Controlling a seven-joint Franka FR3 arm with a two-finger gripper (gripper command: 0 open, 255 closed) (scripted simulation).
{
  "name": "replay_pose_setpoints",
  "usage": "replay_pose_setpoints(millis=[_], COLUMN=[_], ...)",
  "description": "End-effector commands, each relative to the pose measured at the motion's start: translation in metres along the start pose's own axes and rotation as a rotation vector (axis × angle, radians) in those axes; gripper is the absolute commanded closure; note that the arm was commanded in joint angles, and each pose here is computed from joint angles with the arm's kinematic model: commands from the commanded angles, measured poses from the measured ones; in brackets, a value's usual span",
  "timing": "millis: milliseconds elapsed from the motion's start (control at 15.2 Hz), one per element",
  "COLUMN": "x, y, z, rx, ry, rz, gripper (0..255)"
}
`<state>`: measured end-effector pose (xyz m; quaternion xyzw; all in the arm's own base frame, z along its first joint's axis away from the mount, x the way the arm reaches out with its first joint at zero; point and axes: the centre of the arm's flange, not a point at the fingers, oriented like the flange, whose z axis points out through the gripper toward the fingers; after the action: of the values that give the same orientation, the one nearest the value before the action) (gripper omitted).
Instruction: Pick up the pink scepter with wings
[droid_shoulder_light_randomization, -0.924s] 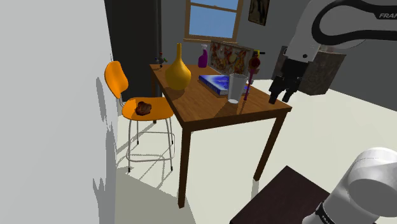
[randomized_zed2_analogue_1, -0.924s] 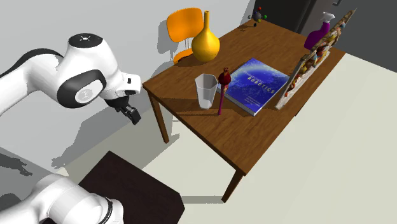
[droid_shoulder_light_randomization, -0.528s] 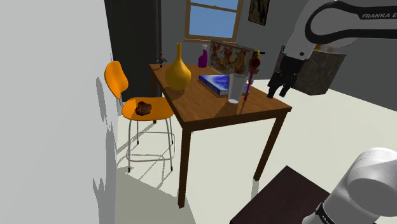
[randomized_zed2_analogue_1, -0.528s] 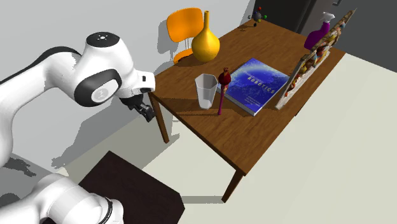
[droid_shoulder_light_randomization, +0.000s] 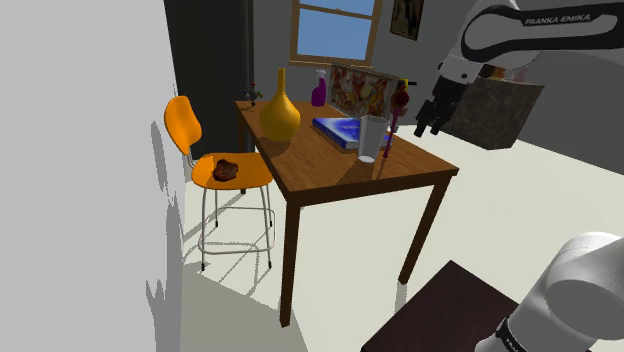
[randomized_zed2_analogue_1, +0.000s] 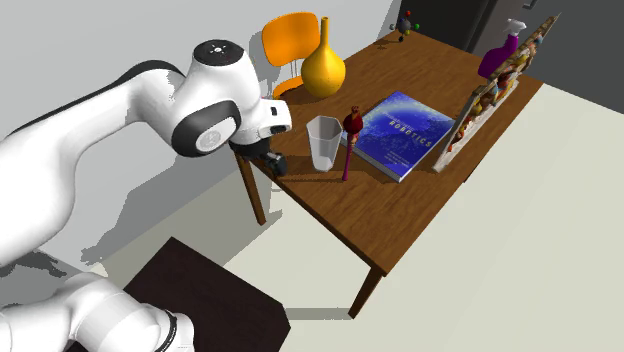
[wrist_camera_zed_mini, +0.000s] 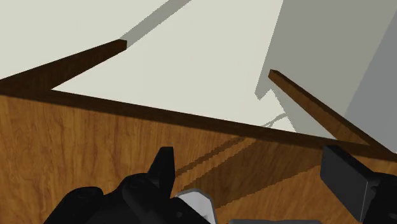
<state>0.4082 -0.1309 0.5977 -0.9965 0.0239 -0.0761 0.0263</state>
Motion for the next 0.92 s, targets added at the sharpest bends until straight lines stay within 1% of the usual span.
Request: replay_pose_setpoints(millis=[0, 858], x=[0.016, 0.124], y=[0.016, 0.123], z=[-0.002, -0.030], rx=[-0.005, -0.032], ry=[0.020, 0.148], rz=[-0.016, -0.107], gripper=[0, 0])
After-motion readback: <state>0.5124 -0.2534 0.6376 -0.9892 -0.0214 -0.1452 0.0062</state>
